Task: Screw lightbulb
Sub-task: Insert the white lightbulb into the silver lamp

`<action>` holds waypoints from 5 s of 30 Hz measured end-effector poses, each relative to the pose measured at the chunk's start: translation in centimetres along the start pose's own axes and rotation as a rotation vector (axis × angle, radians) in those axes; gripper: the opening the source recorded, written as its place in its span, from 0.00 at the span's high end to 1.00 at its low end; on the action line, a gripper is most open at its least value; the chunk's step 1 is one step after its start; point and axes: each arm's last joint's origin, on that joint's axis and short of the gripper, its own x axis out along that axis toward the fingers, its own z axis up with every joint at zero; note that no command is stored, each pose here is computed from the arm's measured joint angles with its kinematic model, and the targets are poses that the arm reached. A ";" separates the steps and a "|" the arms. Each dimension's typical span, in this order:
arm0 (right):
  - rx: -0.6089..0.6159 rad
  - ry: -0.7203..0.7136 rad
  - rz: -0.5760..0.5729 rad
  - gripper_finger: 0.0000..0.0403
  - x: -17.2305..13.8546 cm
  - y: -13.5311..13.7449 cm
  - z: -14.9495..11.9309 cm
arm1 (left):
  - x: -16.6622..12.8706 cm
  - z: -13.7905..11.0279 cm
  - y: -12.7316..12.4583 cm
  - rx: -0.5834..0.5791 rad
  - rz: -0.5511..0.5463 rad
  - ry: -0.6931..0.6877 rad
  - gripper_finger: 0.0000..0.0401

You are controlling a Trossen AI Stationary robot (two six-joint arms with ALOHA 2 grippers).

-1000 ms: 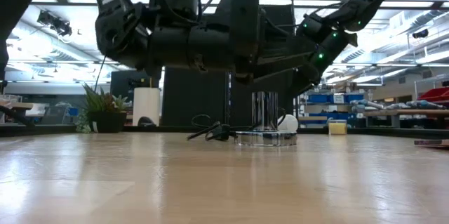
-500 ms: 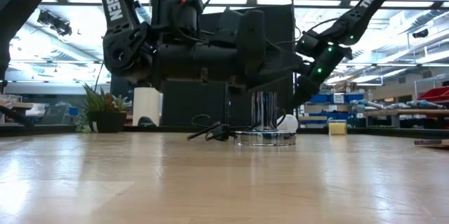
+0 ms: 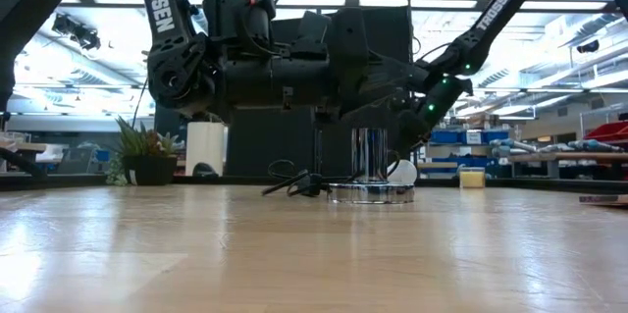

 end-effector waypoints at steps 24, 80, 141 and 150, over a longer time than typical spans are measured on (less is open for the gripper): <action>0.037 0.150 0.072 0.27 2.3 5.6 1.3 | -1.3 3.3 1.3 0.153 0.198 -0.068 0.45; 0.194 -0.032 -0.351 0.26 0.6 17.0 1.0 | -6.0 5.4 0.1 0.238 0.298 0.017 0.44; 0.345 -0.228 -0.486 0.18 5.7 12.6 -3.9 | -6.2 4.5 -0.5 0.252 0.264 0.094 0.44; 0.342 -0.178 -0.422 0.35 5.7 11.8 -2.6 | -6.2 4.5 -0.5 0.254 0.264 0.097 0.44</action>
